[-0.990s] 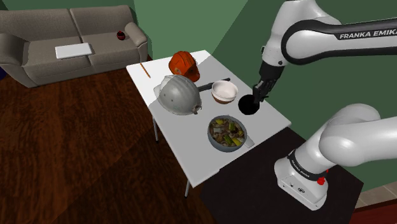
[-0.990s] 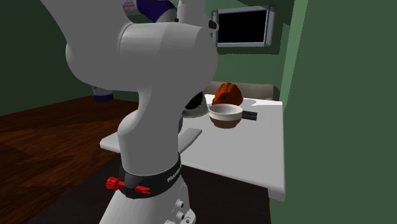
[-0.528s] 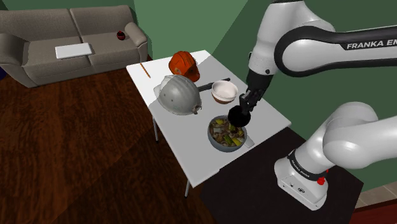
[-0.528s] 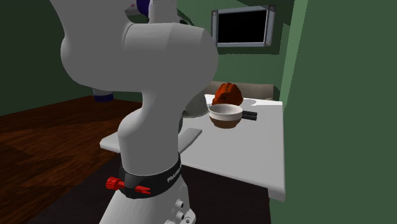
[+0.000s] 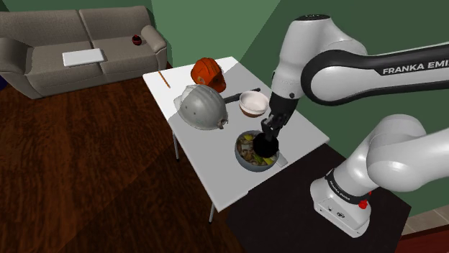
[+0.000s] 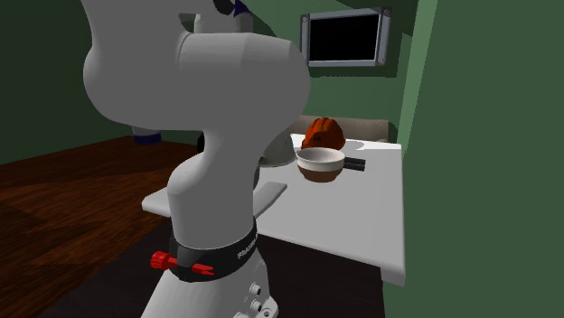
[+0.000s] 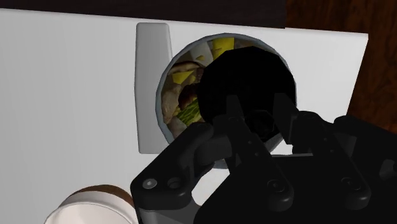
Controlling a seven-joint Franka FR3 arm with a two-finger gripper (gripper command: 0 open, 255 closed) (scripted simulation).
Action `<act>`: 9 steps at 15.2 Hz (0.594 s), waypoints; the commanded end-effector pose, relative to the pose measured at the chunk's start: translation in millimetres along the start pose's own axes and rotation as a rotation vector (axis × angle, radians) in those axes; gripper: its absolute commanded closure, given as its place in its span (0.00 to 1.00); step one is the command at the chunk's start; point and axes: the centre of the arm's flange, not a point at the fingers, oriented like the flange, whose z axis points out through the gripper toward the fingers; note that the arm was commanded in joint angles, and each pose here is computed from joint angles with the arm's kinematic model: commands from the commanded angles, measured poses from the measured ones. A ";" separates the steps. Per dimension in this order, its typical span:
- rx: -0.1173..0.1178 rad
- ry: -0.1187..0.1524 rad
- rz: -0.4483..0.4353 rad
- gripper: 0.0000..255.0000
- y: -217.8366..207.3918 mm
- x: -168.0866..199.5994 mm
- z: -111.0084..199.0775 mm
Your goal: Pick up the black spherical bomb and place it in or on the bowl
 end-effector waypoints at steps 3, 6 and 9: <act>0.000 0.001 0.000 1.00 0.7 2.6 20.0; 0.000 0.001 0.000 1.00 1.3 4.6 35.7; 0.000 0.001 0.000 1.00 1.9 6.5 51.4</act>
